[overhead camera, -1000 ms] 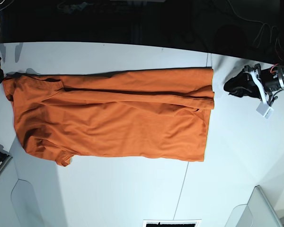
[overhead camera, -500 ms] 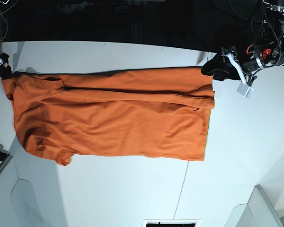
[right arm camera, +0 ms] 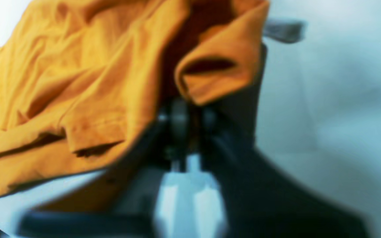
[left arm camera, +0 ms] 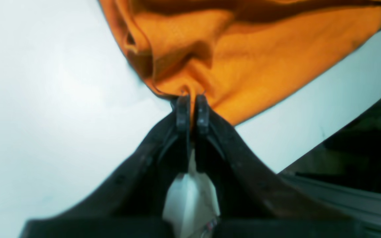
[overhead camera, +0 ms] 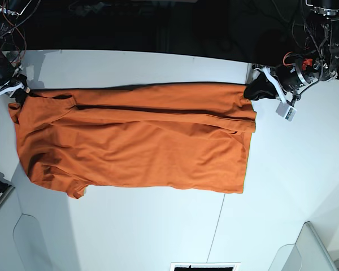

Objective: Layout the t-shirt on the table in an organized manner, then fold the t-shirt properly
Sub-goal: 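Fold the shirt lengthwise, laying the held edge over the body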

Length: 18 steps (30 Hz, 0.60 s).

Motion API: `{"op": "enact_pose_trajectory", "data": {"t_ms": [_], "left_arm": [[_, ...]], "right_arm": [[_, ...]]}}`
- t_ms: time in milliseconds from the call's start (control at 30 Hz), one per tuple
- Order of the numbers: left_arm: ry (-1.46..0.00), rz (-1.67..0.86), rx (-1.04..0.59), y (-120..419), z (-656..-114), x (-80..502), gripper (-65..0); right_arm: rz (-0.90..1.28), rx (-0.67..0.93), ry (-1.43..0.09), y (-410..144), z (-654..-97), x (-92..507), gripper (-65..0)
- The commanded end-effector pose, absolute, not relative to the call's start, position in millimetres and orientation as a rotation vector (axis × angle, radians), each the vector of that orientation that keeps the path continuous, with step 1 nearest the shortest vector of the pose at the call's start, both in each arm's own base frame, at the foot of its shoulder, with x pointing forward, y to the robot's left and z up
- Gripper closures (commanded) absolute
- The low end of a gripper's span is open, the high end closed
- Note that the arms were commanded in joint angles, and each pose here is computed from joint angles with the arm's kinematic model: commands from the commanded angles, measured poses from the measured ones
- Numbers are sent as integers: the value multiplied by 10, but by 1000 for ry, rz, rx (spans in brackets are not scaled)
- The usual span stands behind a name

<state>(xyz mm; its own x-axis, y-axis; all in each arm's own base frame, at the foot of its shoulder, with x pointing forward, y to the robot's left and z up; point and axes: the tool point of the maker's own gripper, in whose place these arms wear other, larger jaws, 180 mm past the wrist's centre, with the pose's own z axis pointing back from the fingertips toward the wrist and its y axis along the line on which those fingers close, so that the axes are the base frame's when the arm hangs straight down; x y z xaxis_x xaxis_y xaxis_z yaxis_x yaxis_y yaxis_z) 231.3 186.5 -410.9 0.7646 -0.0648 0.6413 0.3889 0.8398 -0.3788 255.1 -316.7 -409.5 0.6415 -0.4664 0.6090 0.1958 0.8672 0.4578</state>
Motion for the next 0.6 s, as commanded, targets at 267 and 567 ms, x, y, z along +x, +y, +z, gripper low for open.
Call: {"op": "enact_pose_trajectory", "data": {"t_ms": [267, 567], "left_arm": [[-644, -372, -485, 2008, -3847, 2208, 0], [-608, -412, -497, 1929, -3830, 1969, 0]], "right_arm": [[-458, 387, -824, -3453, -3893, 2340, 0], [-429, 320, -767, -3500, -3893, 1845, 0]]}}
